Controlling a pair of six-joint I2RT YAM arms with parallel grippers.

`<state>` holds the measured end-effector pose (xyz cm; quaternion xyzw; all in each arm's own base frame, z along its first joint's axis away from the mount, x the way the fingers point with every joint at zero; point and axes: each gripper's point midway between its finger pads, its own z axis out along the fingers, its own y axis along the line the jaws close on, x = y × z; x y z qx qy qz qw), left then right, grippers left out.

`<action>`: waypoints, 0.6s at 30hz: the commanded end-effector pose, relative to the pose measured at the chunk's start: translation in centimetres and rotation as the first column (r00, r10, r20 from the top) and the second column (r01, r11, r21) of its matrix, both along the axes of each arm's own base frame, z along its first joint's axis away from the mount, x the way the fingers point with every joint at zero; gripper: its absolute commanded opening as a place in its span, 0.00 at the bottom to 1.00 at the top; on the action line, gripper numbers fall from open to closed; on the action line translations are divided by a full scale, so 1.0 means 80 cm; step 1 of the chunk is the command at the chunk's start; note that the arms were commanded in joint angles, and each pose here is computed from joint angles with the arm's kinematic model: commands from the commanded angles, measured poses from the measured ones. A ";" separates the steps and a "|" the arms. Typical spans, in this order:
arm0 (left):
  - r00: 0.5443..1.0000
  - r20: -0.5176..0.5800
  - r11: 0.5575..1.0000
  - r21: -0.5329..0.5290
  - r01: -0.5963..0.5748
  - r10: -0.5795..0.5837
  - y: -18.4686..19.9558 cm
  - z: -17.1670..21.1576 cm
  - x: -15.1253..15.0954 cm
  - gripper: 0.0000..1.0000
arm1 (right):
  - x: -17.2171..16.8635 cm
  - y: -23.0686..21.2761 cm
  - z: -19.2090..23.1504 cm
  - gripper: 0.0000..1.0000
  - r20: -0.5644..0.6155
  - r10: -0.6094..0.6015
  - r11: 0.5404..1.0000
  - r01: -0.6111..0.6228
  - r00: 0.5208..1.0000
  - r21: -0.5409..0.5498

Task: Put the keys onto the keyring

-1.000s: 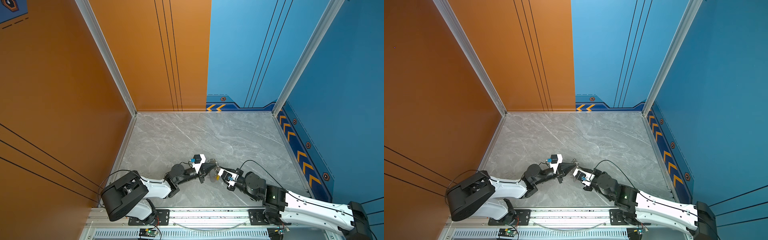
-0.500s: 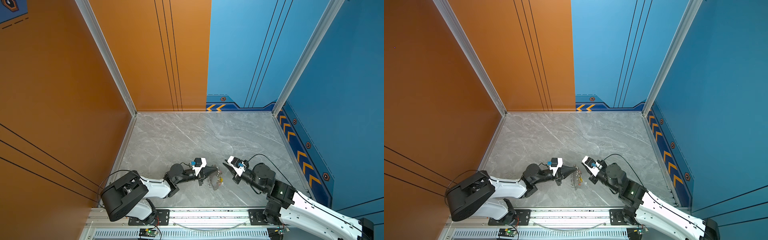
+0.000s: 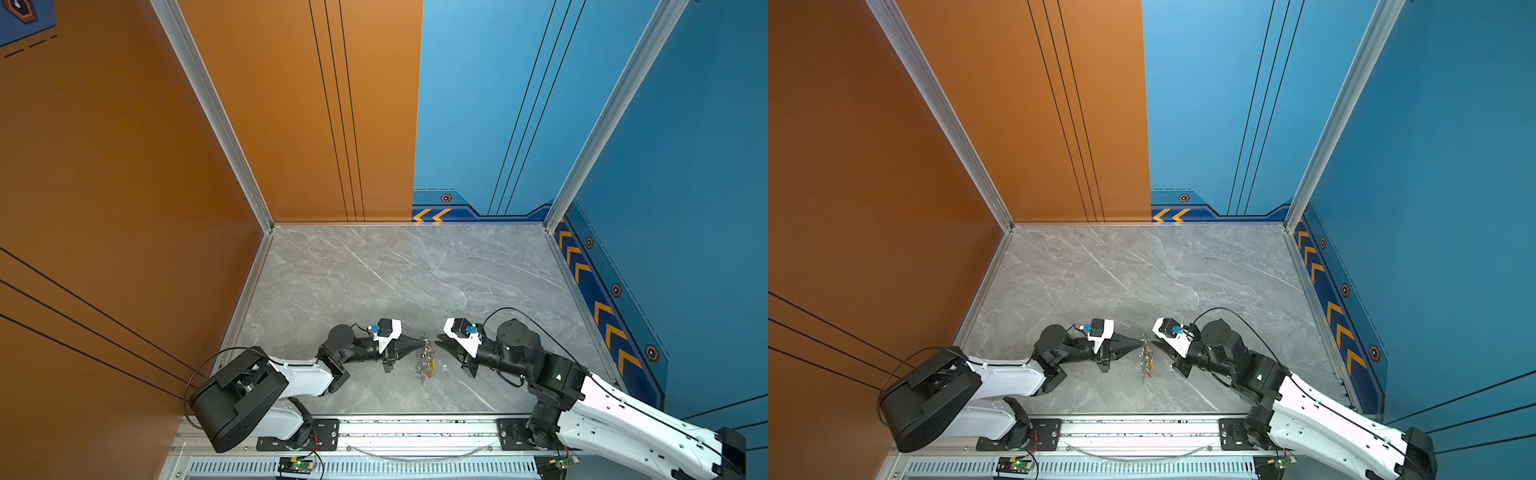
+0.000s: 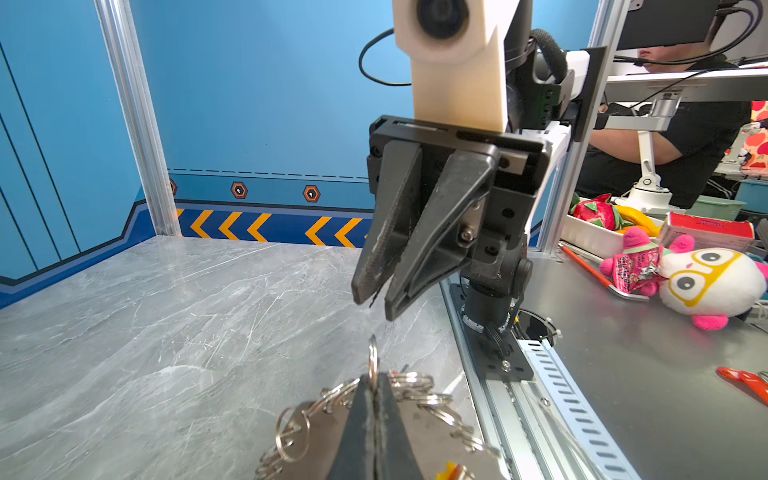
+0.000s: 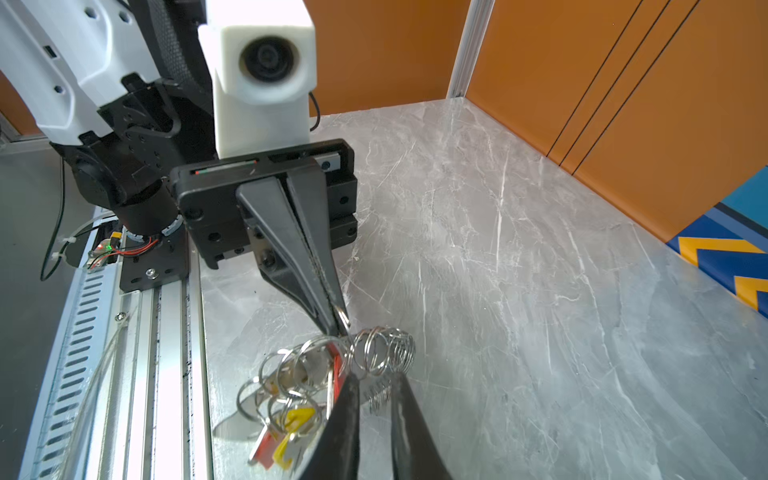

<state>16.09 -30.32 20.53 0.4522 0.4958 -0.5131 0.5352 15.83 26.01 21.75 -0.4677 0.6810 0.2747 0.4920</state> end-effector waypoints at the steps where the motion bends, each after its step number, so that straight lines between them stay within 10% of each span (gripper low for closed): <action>1: 0.994 0.079 0.997 -0.034 0.074 -0.071 0.006 0.017 -0.017 0.00 | -0.016 0.011 0.005 0.17 -0.006 0.085 0.996 -0.085 0.996 -0.003; 18: 0.988 0.079 0.991 -0.007 0.131 -0.130 0.004 0.007 -0.021 0.00 | -0.026 0.025 -0.004 0.10 -0.026 0.166 0.986 -0.166 0.986 -0.030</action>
